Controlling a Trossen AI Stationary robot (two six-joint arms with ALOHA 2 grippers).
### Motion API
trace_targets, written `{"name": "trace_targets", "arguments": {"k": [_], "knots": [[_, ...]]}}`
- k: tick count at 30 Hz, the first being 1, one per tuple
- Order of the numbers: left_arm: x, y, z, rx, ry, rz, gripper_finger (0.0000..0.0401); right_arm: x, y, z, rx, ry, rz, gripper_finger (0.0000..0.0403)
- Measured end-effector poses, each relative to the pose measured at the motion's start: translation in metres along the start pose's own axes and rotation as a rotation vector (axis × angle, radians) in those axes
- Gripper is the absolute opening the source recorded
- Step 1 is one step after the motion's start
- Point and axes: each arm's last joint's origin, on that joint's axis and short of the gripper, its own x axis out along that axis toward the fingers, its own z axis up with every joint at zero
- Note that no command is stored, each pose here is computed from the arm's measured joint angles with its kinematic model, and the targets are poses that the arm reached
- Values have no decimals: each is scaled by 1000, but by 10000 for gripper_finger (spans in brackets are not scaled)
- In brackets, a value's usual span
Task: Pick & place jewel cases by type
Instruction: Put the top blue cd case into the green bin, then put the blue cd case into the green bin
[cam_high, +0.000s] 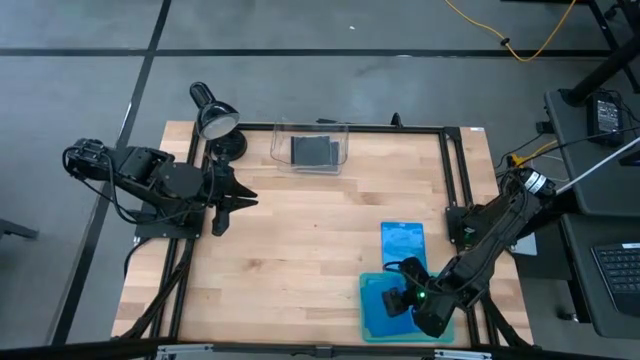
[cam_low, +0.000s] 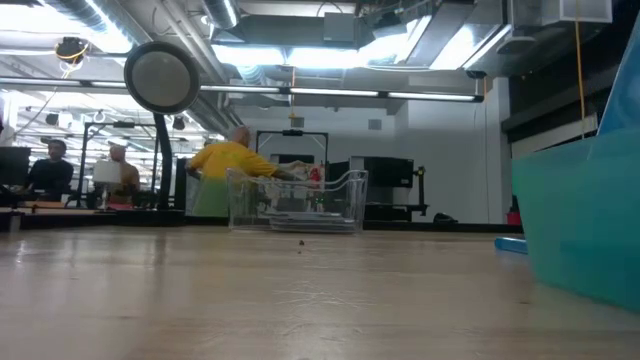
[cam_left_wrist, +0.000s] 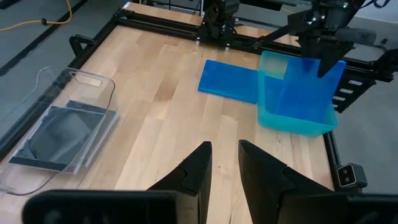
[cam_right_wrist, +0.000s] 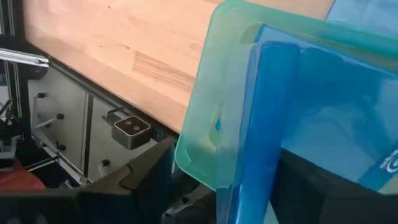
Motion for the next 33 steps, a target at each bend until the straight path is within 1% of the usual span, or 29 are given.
{"name": "trace_targets", "arguments": {"k": [2,5,9,14,17,20,21,23,25,27,30,33], "knots": [[1,0,0,1,3,1,72,-4,2,0,-1,5,-5,235],[3,-1,0,6,8,3,72,-12,5,0,-8,27,-44,236],[7,-3,0,19,19,8,72,-29,8,1,-18,86,-141,236],[12,-5,-1,49,35,12,72,-60,7,3,-16,188,-344,236],[13,-5,-1,52,39,14,72,-80,2,6,-12,211,-482,233],[14,-6,-1,60,42,15,72,-95,-1,12,-29,187,-559,228],[14,-6,-1,67,42,16,72,-97,-1,13,-51,180,-561,226],[15,-6,-1,84,42,19,72,-96,-2,17,-131,153,-508,222],[16,-6,-1,95,41,28,72,-90,-7,26,-158,77,-515,218],[17,-6,-1,102,37,51,72,-81,-11,34,-220,26,-520,210],[20,-7,0,89,28,79,72,-60,-23,47,-298,-12,-606,187],[24,-8,1,63,23,77,73,-40,-35,60,-372,-8,-682,151]]}}
